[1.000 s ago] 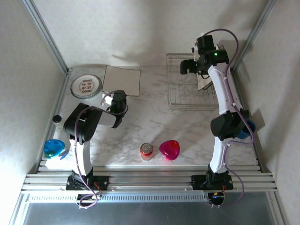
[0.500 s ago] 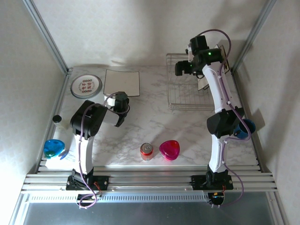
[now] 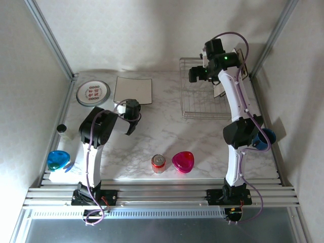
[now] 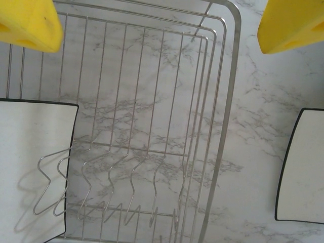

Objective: Unload the plates from the dish rack

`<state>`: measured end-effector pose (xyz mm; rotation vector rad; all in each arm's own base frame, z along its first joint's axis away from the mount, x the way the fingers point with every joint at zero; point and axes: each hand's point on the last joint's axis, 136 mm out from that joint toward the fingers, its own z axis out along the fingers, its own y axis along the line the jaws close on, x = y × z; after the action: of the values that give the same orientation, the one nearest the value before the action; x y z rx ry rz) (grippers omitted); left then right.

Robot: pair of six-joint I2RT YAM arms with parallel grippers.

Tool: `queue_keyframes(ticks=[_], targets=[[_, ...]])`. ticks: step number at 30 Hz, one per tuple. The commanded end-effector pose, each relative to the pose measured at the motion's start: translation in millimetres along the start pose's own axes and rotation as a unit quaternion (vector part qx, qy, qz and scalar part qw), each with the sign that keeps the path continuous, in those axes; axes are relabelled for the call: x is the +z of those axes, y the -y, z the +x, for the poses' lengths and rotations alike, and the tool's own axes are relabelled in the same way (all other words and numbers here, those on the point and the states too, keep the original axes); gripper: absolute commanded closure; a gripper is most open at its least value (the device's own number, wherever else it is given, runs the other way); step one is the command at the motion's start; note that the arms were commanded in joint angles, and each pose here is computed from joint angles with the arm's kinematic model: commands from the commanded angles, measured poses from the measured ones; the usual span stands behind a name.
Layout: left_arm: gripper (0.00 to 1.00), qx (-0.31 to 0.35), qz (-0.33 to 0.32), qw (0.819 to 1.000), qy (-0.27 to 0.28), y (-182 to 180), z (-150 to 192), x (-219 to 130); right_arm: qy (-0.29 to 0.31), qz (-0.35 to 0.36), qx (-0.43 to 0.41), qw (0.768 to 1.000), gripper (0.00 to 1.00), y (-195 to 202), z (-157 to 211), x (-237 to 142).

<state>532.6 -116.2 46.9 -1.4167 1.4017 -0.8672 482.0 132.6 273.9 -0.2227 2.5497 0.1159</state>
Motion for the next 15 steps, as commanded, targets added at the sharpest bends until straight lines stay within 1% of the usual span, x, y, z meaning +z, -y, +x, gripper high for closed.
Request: queue_keyframes(ticks=[1, 8, 10, 15], targets=[[1.0, -0.053, 0.087, 0.995, 0.02, 61, -8, 2, 0.004, -0.01, -0.008, 1.0, 0.01, -6, -3, 0], [1.0, -0.051, 0.065, 0.996, 0.019, 50, -6, 6, 0.002, -0.011, -0.008, 1.0, 0.01, -7, -4, 2], [0.96, -0.05, 0.058, 0.997, 0.018, 48, -6, 7, 0.003, -0.011, -0.008, 1.0, 0.01, -6, -5, 1], [0.91, -0.046, 0.051, 0.998, 0.014, 46, -5, 7, 0.006, -0.011, -0.008, 1.0, 0.01, -7, -6, -1]])
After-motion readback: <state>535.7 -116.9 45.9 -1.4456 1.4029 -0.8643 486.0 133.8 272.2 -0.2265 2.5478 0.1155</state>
